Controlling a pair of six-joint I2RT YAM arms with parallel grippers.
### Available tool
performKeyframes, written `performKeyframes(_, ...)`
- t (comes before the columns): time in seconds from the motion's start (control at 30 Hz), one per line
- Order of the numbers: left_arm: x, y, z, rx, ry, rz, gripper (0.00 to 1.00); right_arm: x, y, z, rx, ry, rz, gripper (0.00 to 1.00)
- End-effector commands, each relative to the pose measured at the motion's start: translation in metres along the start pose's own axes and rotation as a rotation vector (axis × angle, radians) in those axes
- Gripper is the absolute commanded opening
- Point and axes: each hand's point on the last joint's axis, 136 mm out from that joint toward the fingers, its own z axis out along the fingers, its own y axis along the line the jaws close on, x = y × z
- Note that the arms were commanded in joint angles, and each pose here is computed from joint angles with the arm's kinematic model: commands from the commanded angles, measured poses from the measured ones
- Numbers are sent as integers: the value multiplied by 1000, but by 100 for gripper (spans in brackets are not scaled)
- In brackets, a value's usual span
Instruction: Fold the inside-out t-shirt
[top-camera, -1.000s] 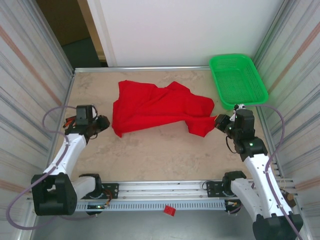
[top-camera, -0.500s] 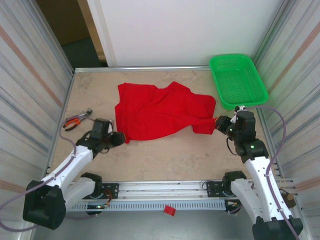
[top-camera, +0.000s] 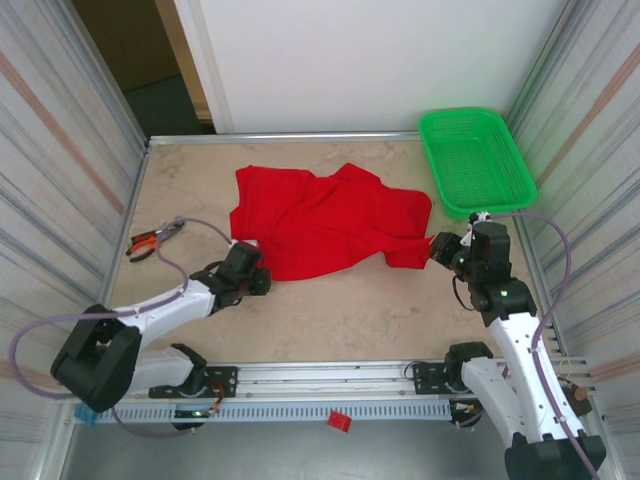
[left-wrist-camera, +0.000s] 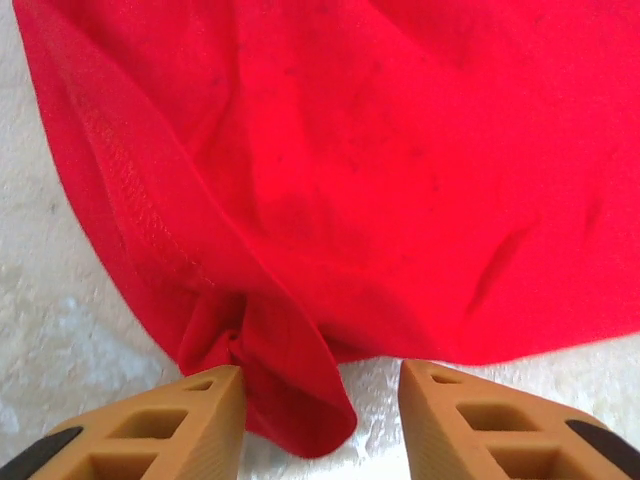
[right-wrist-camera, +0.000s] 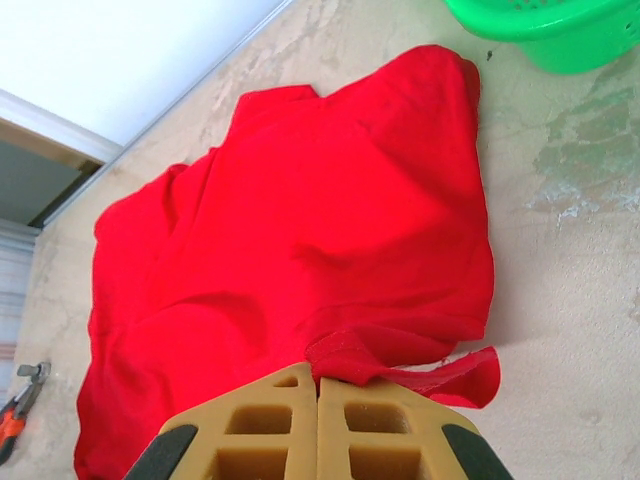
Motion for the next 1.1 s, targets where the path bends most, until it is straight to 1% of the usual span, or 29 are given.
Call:
performKeyframes(0.0,-22,-6,4,-26,-70,31,40,3,-2,0,-3,8,-12,0)
performKeyframes(0.07,-21,-5,8,-46,-60,40,33,3,-2,0,-2,9,-12,0)
performKeyframes(0.1,-21,-5,10,-54,-57,44,26,3,-2,0,-4,9,-12,0)
performKeyframes(0.17,-20,-1,8,-77,-49,52,6,3,-1,0,-4,9,-13,0)
performKeyframes(0.2,-20,4,5,-99,-46,59,0,3,-1,0,-4,9,-13,0)
performKeyframes(0.3,-25,15,-18,-107,-54,53,0,5,-4,1,4,17,-17,0)
performKeyframes(0.4,-29,27,-46,-62,-93,13,0,8,-7,4,12,26,-19,0)
performKeyframes(0.53,-23,43,-70,14,-95,-63,0,15,-11,10,18,52,-15,0)
performKeyframes(0.67,-17,41,-73,92,-82,-126,0,22,-13,18,15,84,-8,0)
performKeyframes(0.77,-9,38,-66,107,-22,-157,0,24,-13,22,16,104,-13,0)
performKeyframes(0.8,-6,38,-63,101,-7,-165,0,27,-13,24,15,123,-16,17)
performKeyframes(0.83,-4,42,-62,82,1,-178,0,29,-10,25,6,145,-25,40)
performKeyframes(0.87,-3,45,-61,64,6,-190,0,30,-10,25,12,162,-30,53)
performKeyframes(0.9,-2,48,-61,46,2,-206,0,31,-10,25,22,182,-33,60)
performKeyframes(0.97,-2,50,-61,37,-8,-228,0,35,-11,20,26,205,-40,62)
performKeyframes(1.07,-5,55,-65,8,-22,-245,0,49,-18,15,42,246,-39,60)
